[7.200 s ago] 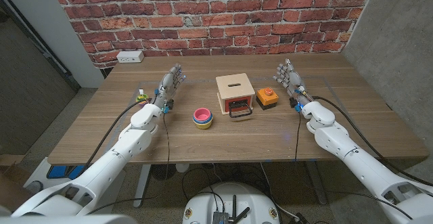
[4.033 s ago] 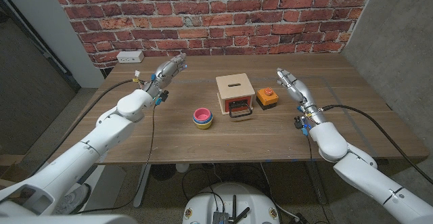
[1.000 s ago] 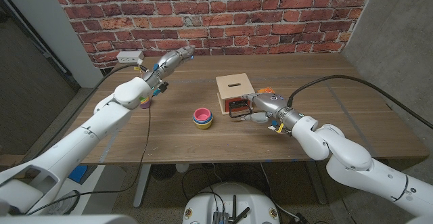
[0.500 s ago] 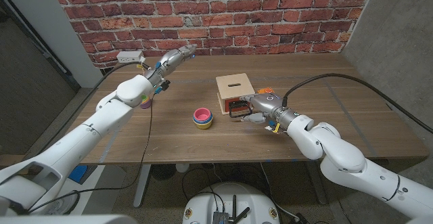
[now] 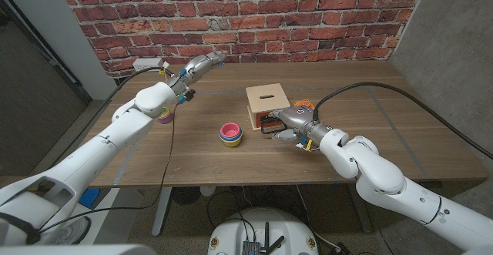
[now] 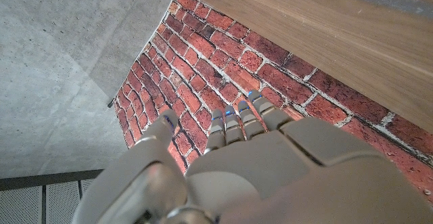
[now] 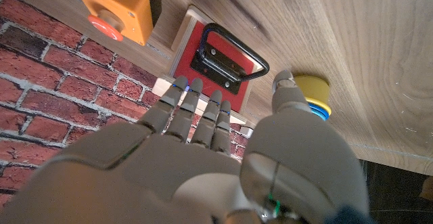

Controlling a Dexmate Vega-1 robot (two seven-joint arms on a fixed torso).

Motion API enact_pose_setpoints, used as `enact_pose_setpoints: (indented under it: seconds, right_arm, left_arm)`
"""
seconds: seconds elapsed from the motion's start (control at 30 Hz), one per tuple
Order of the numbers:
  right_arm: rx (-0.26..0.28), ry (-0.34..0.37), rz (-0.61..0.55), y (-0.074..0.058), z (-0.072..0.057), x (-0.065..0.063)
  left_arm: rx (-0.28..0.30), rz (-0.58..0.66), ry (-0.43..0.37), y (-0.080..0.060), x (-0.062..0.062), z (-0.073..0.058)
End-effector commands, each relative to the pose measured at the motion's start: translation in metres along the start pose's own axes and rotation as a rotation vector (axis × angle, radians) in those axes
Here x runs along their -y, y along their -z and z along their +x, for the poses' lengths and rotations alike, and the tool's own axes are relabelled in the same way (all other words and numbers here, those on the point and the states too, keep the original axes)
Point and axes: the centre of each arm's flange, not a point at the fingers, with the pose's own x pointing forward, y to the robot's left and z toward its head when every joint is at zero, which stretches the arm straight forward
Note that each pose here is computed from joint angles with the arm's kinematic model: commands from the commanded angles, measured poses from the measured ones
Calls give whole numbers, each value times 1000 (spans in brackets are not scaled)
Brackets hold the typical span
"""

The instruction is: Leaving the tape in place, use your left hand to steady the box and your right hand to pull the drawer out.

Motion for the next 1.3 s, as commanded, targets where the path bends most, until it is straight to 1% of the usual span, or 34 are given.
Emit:
enact_pose_setpoints:
  seconds: [0.03,0.3,0.57,0.93,1.3]
  right_arm:
    - [14,-19,-32,-8,7,1]
    - [31,-43,-35,-12,10,-1]
    - [48,-49,-34,-14,15,-3]
    - [52,-66,-27,-12,16,-8]
    - [59,-84,-23,-8,19,-12]
  left_arm:
    - [16,20,29,-1,1,12]
    - [26,30,50,-2,2,17]
    - [29,36,60,-2,3,22]
    - [43,49,78,-6,2,26]
    - [38,58,90,-9,4,27]
